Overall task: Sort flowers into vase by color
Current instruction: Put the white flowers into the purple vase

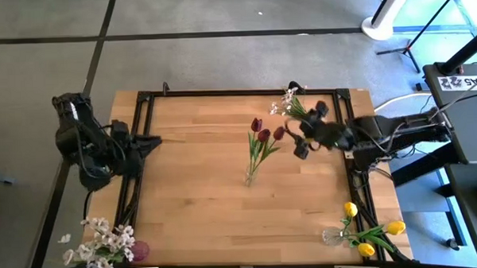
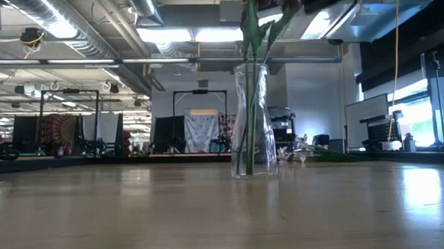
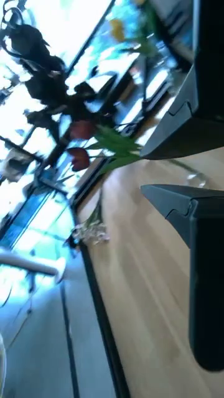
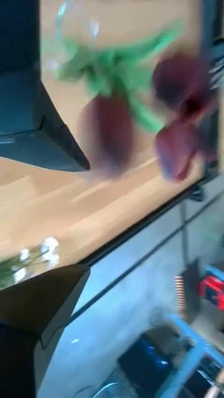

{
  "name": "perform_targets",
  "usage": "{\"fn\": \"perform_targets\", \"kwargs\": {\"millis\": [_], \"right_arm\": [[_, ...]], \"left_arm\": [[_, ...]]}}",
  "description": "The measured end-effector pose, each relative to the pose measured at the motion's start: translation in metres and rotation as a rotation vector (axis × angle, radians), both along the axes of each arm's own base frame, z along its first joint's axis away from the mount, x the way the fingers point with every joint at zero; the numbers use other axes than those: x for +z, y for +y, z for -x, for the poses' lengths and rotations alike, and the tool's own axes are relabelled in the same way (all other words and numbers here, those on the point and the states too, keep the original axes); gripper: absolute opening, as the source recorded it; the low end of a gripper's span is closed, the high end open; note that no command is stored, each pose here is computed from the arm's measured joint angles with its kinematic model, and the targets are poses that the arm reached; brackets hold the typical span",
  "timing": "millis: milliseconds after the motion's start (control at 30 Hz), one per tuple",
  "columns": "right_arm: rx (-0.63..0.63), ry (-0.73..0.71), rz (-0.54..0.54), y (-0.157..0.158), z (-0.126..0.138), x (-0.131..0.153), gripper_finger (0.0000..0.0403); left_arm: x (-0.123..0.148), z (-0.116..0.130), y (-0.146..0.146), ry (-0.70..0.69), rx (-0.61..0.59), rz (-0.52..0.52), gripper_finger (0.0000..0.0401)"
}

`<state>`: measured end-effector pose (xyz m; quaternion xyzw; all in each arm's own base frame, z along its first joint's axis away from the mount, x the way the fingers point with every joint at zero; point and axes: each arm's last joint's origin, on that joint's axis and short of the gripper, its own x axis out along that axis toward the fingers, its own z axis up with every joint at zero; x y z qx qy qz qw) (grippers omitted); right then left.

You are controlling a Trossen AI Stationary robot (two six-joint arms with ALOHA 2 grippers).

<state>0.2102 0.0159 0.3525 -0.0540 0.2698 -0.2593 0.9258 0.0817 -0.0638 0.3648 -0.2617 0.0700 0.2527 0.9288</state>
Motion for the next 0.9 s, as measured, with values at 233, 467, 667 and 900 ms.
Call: {"fn": "perform_targets", "kwargs": {"millis": [233, 467, 667, 900], "right_arm": [[-0.111, 0.132, -0.031, -0.059, 0.007, -0.006, 0.0253], [-0.217, 0.214, -0.105, -0.100, 0.024, -0.012, 0.0252], [-0.289, 0.253, -0.187, -0.123, 0.035, -0.019, 0.0252], [-0.265, 0.409, -0.294, -0.142, 0.020, -0.047, 0.0252]], "left_arm": [[-0.021, -0.041, -0.010, -0.017, 0.178, -0.004, 0.0071], [-0.041, -0.074, -0.002, -0.011, 0.335, 0.029, 0.0071], [-0.046, -0.089, 0.003, -0.022, 0.398, 0.048, 0.0071], [-0.046, -0.092, 0.013, -0.028, 0.459, 0.046, 0.0071]]}}
